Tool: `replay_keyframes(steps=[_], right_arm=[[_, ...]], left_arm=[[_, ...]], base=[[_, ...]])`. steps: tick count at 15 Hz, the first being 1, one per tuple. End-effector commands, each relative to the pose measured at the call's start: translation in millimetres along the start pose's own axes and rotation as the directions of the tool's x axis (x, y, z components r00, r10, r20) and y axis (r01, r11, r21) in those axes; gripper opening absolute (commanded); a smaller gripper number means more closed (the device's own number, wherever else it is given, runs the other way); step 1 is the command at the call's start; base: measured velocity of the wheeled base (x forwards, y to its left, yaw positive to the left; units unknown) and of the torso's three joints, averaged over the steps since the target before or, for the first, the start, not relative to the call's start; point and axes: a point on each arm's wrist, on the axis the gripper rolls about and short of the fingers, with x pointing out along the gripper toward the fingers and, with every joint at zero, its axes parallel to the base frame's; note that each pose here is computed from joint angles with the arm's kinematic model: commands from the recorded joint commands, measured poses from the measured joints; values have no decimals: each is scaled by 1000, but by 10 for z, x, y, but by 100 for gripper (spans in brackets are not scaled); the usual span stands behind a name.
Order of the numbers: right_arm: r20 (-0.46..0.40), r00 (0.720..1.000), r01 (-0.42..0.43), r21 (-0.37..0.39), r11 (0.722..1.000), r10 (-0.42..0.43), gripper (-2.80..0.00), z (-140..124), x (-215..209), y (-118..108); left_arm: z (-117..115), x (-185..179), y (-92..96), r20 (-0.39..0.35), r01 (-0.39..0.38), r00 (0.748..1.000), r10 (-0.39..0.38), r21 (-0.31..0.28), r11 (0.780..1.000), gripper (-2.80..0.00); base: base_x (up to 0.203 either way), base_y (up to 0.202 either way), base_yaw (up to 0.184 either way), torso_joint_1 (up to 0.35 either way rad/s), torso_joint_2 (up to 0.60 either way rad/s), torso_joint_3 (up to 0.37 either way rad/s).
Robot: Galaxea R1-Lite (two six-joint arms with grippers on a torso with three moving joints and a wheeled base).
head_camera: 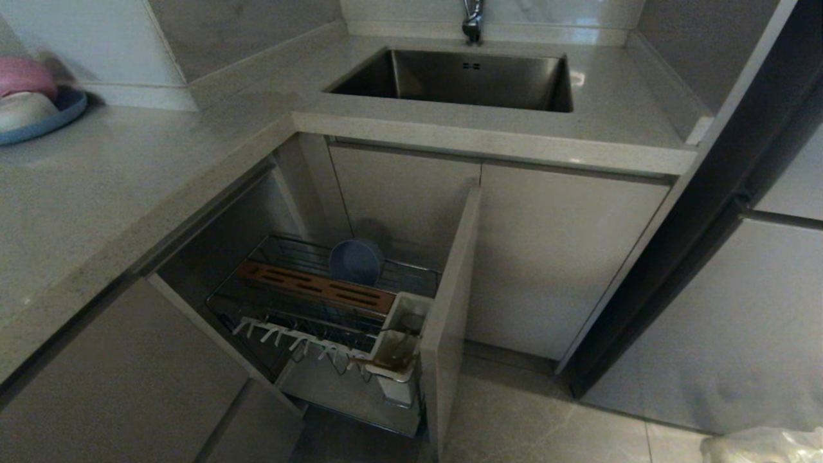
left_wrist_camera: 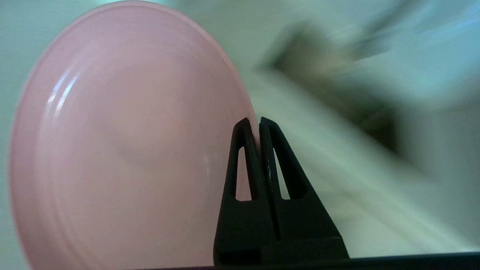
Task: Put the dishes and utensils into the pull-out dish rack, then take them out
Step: Pick up the plate and place it in the cupboard
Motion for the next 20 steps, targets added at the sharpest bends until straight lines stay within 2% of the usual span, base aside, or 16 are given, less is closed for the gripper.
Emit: replay_keyframes(steps=[1,2,3,5,7,8,9,11,12,17,20], right_arm=[[-1,1000,0,-1,1000,0,-280,0,0,0],[-1,1000,0,0,1000,0,-280,0,0,0],[-1,1000,0,-1,1000,0,-280,0,0,0],[-1,1000,0,-1,1000,0,-280,0,0,0],[-1,1000,0,0,1000,0,-280,0,0,0],[-1,1000,0,14,1000,0,-280,0,0,0],[-1,1000,0,1,1000,0,-280,0,0,0],[-1,1000,0,0,1000,0,-280,0,0,0],[-1,1000,-1,-1,1000,1,-280,0,0,0],[-1,1000,0,0,1000,0,-280,0,0,0],[-1,1000,0,0,1000,0,-280,0,0,0]], left_arm=[[77,-222,-93,39,144,990,-139,-208,968,-280],[110,-234,-148,86,215,977,-198,-310,926,-280],[112,-210,-194,131,273,962,-241,-388,880,-280],[53,-146,-278,187,361,932,-310,-516,777,-280],[-81,-39,-310,171,356,931,-322,-615,704,-280],[-183,62,-331,140,329,938,-317,-647,688,-280],[-307,173,-348,101,291,948,-303,-660,692,-280],[-531,285,-316,31,225,962,-273,-661,716,-280],[-627,328,-298,16,204,966,-259,-663,720,-280],[-1162,531,-150,80,157,987,-142,-687,710,-280],[-1494,605,-65,12,63,997,-74,-672,738,-280]], base=[[0,0,0,0,0,0],[0,0,0,0,0,0],[0,0,0,0,0,0],[0,0,0,0,0,0],[0,0,0,0,0,0],[0,0,0,0,0,0],[0,0,0,0,0,0],[0,0,0,0,0,0],[0,0,0,0,0,0],[0,0,0,0,0,0],[0,0,0,0,0,0]])
